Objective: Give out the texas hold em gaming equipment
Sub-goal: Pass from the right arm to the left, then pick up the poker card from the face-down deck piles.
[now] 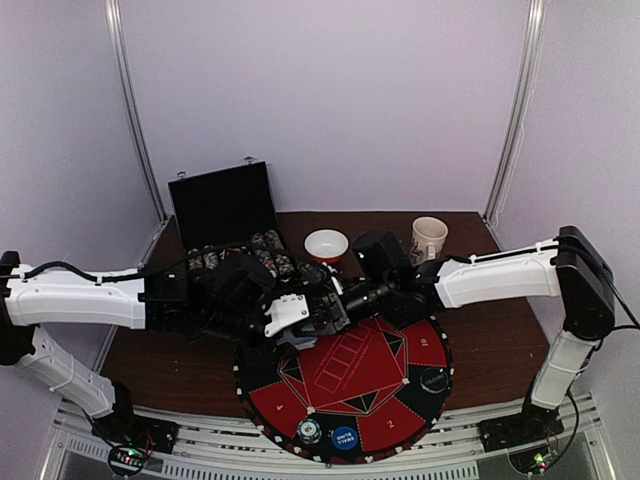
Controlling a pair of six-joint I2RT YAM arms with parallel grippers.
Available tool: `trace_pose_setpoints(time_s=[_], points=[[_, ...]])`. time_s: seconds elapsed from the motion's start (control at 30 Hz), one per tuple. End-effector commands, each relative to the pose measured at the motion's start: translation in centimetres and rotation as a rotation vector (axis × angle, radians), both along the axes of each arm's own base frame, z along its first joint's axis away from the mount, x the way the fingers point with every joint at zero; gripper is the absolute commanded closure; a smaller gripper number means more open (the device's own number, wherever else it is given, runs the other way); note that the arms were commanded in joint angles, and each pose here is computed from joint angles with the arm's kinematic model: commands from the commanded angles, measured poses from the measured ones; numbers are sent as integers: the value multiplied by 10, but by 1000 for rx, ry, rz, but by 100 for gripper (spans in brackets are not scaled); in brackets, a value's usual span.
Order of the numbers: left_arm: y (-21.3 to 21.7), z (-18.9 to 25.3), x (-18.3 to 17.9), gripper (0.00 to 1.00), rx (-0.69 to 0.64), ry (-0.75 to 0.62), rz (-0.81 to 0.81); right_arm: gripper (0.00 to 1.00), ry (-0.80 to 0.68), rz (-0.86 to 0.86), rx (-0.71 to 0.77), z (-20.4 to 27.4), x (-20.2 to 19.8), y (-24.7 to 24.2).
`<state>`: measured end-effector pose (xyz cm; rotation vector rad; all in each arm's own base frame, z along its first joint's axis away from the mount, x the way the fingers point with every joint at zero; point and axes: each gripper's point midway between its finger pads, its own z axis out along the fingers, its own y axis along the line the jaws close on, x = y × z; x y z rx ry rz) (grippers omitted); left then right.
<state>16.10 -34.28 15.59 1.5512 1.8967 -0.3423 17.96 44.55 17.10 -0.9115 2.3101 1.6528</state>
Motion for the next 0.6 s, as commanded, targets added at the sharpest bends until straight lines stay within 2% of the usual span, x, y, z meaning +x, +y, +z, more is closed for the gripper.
trace_pose_setpoints(time_s=[0.0, 0.57], points=[[1, 13, 3, 50, -39, -30, 10, 69, -56, -26, -21, 12, 4, -4], [11, -8, 4, 50, 22, -19, 32, 58, -110, -27, -66, 17, 9, -7]])
